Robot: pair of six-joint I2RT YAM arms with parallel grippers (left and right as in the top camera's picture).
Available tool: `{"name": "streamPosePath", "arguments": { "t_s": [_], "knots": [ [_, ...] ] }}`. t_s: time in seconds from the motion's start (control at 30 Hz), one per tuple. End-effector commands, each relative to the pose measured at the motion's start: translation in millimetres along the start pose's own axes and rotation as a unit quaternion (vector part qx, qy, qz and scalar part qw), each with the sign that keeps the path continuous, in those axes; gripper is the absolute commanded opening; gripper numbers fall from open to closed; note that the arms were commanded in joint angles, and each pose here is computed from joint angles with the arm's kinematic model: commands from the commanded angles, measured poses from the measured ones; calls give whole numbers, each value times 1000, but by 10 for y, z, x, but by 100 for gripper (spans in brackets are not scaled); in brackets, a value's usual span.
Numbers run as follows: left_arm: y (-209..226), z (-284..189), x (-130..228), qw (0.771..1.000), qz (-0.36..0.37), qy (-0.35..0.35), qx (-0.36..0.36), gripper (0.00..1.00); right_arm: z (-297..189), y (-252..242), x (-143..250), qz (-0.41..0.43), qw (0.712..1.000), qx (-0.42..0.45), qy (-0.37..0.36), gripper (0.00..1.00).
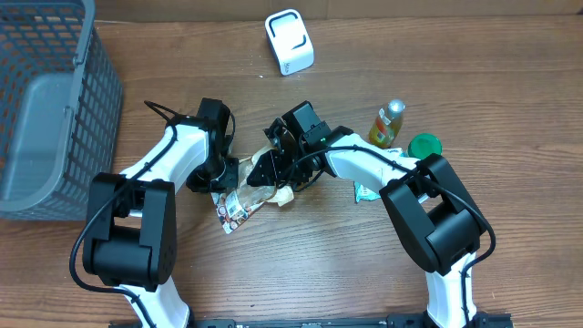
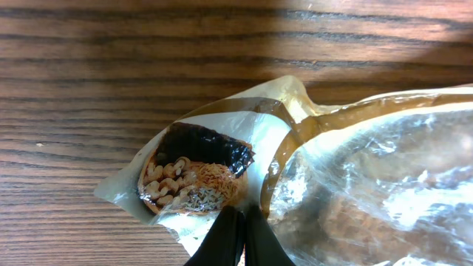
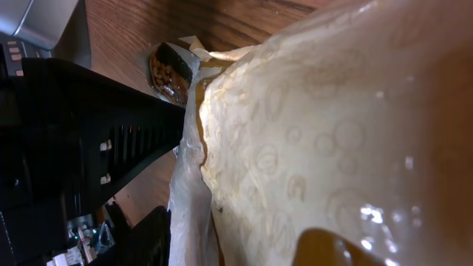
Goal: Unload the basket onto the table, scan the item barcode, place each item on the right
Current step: 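Turn the PanTree bag over with both grippers to find its barcode, then release the bag with the left gripper and retract the left arm leftward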
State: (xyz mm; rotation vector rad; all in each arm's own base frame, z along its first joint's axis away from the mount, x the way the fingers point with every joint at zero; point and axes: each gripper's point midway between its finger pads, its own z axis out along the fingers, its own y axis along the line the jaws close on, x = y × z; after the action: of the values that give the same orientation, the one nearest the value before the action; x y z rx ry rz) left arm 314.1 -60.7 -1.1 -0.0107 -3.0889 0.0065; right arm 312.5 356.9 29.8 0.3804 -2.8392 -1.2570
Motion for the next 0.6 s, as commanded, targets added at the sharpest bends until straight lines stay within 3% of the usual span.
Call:
{"name": "streamPosePath", "arguments": {
  "t_s": [0.0,0.3,0.4,0.57],
  "knots": [
    [-34,-21,-6,1000,13,-7,4,4,46,72,8,-13,1000,-4,3,47],
    [-36,-21,-10,1000,10,-8,4,4,159,121,93,-26,1000,14,7,47],
    [-36,-21,-11,1000,10,-8,4,4,166,129,104,-27,1000,14,9,36],
    [-35,-21,-12,1000,10,-8,4,4,160,146,123,-24,1000,7,14,35]
  ]
}}
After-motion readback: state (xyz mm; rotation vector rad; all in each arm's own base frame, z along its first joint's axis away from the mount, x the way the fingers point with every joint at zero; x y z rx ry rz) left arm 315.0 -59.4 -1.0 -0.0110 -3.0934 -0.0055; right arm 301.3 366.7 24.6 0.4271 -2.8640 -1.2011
